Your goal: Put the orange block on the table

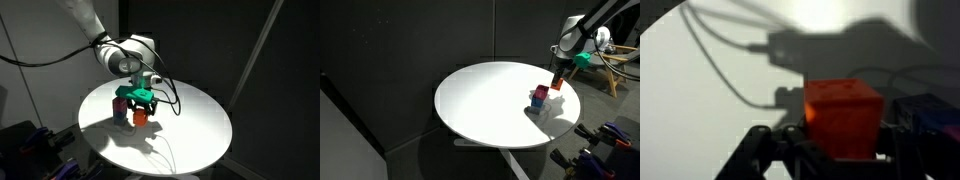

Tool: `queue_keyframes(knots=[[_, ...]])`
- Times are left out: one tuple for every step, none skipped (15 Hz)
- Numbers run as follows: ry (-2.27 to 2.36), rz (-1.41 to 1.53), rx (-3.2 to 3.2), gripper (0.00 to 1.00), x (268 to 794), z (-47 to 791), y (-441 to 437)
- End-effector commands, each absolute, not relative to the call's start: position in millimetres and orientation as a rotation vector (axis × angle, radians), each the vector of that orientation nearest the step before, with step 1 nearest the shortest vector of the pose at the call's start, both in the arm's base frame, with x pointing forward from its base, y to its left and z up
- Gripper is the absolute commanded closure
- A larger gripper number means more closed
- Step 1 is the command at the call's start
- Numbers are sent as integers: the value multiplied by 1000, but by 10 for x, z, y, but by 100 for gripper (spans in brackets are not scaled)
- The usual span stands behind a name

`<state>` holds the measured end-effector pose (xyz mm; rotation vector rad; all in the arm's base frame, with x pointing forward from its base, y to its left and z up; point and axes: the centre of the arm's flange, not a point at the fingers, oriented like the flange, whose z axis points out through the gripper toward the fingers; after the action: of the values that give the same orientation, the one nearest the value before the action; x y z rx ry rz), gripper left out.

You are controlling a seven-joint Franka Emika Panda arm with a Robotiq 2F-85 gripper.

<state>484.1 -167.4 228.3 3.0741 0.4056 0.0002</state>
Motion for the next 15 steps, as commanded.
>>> queue_keyframes(knots=[[210, 30, 3105, 78, 4957, 2233, -1754], [178, 26, 3107, 78, 4970, 2208, -1761], [147, 18, 3109, 78, 4985, 2182, -1766], [110, 12, 3112, 78, 5001, 2156, -1774], [77, 9, 3113, 78, 5014, 2134, -1782], [50, 2, 3114, 78, 5027, 2106, -1790], [17, 1, 3114, 78, 5039, 2078, -1796], [-15, -2, 3116, 78, 5054, 2048, -1804], [-36, -8, 3117, 78, 5065, 2019, -1810], [-50, -9, 3116, 78, 5077, 1990, -1818], [-64, -12, 3118, 78, 5086, 1963, -1823], [-70, -10, 3121, 78, 5092, 1936, -1827], [-66, -8, 3122, 78, 5099, 1910, -1827], [-60, -5, 3128, 78, 5106, 1884, -1827], [-55, 3, 3132, 78, 5108, 1852, -1820]])
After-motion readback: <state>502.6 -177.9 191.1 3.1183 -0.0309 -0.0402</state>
